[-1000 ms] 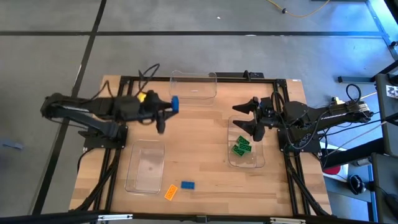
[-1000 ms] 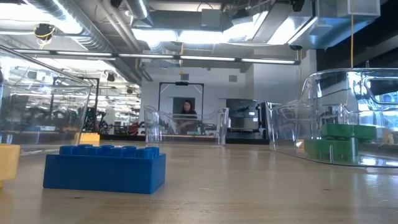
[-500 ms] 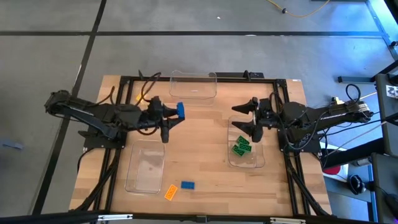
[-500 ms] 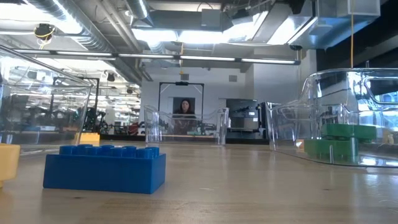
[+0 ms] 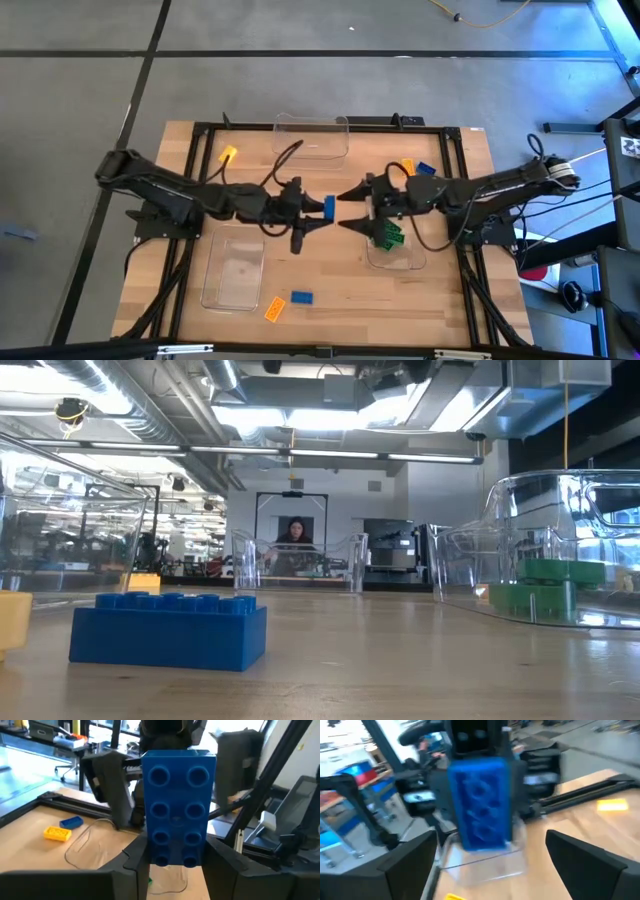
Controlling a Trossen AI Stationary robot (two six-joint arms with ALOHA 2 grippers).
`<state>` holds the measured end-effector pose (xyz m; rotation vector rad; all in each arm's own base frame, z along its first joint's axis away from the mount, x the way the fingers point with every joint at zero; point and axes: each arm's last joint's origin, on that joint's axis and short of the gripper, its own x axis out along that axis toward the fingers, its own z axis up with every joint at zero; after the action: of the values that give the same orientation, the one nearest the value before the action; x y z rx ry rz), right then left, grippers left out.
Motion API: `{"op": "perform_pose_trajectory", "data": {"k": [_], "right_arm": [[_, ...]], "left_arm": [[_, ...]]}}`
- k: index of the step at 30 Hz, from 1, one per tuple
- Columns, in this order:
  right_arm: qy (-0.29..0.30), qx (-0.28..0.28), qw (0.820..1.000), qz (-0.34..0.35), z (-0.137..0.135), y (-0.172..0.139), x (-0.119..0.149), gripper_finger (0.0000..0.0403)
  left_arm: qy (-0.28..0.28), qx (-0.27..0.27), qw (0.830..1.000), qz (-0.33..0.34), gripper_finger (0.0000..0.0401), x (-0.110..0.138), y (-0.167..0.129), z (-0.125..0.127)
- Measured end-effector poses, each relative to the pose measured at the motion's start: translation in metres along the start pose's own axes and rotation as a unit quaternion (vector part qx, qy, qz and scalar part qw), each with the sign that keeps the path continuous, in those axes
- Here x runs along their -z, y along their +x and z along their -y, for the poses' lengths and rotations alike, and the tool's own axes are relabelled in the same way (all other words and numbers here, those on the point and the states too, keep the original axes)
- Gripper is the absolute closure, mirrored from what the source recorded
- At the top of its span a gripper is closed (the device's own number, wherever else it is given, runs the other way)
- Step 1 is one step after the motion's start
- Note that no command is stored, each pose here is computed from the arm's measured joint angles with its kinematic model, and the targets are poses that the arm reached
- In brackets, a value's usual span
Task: Sort & place blocks by color
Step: Put the top left blue block into the top center transparent bin
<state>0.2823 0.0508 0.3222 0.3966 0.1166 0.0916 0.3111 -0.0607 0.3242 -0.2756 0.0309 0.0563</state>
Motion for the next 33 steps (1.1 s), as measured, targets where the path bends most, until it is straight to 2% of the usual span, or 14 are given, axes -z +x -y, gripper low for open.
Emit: {"op": "perform_pose_trajectory", "data": {"k": [4,9,16,21,30,33], "right_arm": [[0.000,-0.016,1.000,0.000,-0.005,0.008,-0.007,0.0027],[-0.001,0.002,1.000,0.016,-0.004,0.018,-0.007,0.0027],[0.004,-0.004,0.999,0.048,-0.003,0.030,-0.005,0.0046],[0.003,-0.006,0.999,0.053,-0.004,0.029,-0.006,0.0098],[-0.015,-0.001,0.999,0.052,-0.004,0.028,-0.006,0.0250],[-0.023,-0.001,0.998,0.051,-0.004,0.028,-0.006,0.0259]], "left_arm": [[0.001,0.006,1.000,-0.004,0.0274,0.001,0.000,-0.001],[0.015,0.026,1.000,-0.003,0.0274,0.000,0.000,0.001],[0.014,0.015,1.000,-0.003,0.0274,0.000,0.004,-0.006],[0.014,0.014,1.000,-0.004,0.0274,0.000,0.004,-0.007],[0.009,0.017,1.000,-0.004,0.0274,0.000,0.004,-0.007],[0.008,0.016,1.000,-0.004,0.0274,0.000,0.004,-0.007]]}}
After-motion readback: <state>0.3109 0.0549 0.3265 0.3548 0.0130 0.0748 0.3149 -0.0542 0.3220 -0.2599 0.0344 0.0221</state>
